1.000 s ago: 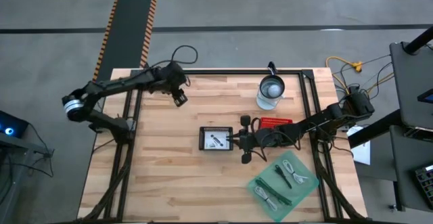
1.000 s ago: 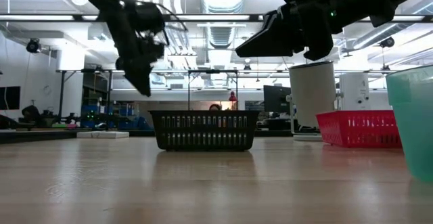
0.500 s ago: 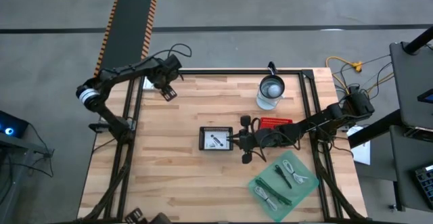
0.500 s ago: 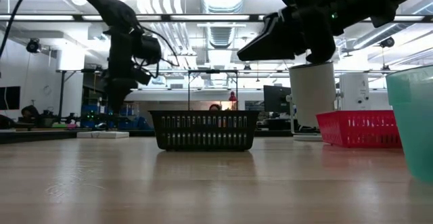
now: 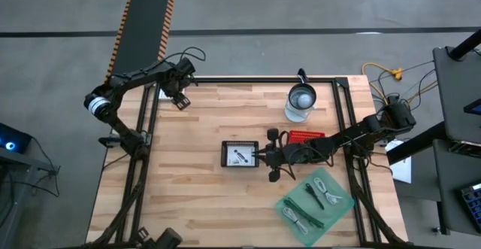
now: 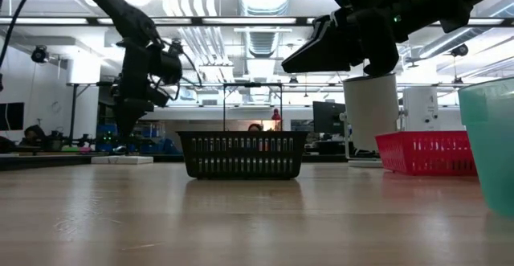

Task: Pick and place items into bin
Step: Put the white card reader box into the black bin

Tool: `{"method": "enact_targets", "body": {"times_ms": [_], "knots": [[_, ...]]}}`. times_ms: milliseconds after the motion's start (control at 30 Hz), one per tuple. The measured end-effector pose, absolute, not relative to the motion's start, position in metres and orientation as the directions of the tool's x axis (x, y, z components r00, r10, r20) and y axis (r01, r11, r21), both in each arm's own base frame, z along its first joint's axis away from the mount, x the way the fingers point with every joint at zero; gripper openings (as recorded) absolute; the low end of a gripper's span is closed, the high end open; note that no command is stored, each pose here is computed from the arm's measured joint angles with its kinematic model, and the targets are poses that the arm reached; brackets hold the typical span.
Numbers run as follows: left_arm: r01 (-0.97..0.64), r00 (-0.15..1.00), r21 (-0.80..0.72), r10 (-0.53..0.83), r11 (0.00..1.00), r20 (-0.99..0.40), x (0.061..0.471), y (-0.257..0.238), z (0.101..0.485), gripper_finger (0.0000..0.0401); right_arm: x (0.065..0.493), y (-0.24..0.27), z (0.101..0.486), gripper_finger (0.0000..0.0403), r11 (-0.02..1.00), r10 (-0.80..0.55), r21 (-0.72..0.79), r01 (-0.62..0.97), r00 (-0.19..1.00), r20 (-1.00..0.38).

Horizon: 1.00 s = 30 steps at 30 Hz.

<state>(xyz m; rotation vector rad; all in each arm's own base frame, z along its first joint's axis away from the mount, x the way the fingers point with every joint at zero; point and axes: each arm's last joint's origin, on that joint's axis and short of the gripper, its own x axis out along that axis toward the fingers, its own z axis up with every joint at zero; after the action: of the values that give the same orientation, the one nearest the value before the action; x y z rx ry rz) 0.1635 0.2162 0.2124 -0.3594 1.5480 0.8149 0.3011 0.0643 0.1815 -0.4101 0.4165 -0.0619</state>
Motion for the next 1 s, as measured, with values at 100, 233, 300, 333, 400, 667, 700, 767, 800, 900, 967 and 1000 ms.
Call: {"method": "enact_targets", "body": {"times_ms": [100,233,300,333,400,667,700,767,800,900,967,1000], "knots": [[-0.667,-0.186,0.281,0.211,0.69,-0.96,0.158,0.222,0.206,0.0146,0.301,0.064,0.181,0.0029,0.916,-0.141,-0.399,-0.025,0.914,-0.381],[-0.678,-0.224,0.28,0.172,0.68,-0.959,0.153,0.231,0.195,0.0146,0.301,0.064,0.182,0.0029,0.916,-0.141,-0.399,-0.024,0.914,-0.38],[-0.674,-0.243,0.276,0.148,0.685,-0.959,0.152,0.234,0.188,0.0146,0.301,0.064,0.182,0.0029,0.916,-0.142,-0.4,-0.024,0.914,-0.38],[-0.666,-0.253,0.275,0.137,0.693,-0.958,0.152,0.236,0.184,0.0146,0.301,0.064,0.182,0.0029,0.915,-0.142,-0.402,-0.025,0.914,-0.38],[-0.642,-0.274,0.27,0.114,0.718,-0.955,0.153,0.238,0.176,0.0146,0.301,0.064,0.182,0.0029,0.915,-0.142,-0.402,-0.025,0.914,-0.38],[-0.508,-0.416,0.34,0.12,0.791,-0.902,0.155,0.246,0.152,0.0146,0.301,0.064,0.182,0.0029,0.915,-0.142,-0.403,-0.025,0.914,-0.38],[-0.496,-0.43,0.353,0.129,0.793,-0.894,0.155,0.247,0.151,0.0146,0.301,0.064,0.182,0.0029,0.915,-0.142,-0.402,-0.025,0.914,-0.38],[-0.486,-0.443,0.367,0.139,0.793,-0.886,0.155,0.248,0.15,0.0146,0.301,0.064,0.182,0.0029,0.915,-0.143,-0.403,-0.024,0.914,-0.379],[-0.48,-0.443,0.366,0.14,0.797,-0.886,0.155,0.248,0.15,0.0146,0.301,0.064,0.182,0.0029,0.915,-0.143,-0.403,-0.024,0.914,-0.379],[-0.458,-0.433,0.361,0.151,0.812,-0.889,0.155,0.248,0.152,0.0146,0.301,0.064,0.182,0.0029,0.915,-0.143,-0.403,-0.024,0.914,-0.379],[-0.437,-0.417,0.345,0.153,0.83,-0.896,0.156,0.248,0.152,0.0146,0.301,0.064,0.182,0.0029,0.915,-0.143,-0.403,-0.024,0.914,-0.379],[-0.426,-0.4,0.328,0.15,0.843,-0.904,0.156,0.249,0.152,0.0146,0.301,0.064,0.182,0.0029,0.915,-0.143,-0.403,-0.024,0.914,-0.379]]}}
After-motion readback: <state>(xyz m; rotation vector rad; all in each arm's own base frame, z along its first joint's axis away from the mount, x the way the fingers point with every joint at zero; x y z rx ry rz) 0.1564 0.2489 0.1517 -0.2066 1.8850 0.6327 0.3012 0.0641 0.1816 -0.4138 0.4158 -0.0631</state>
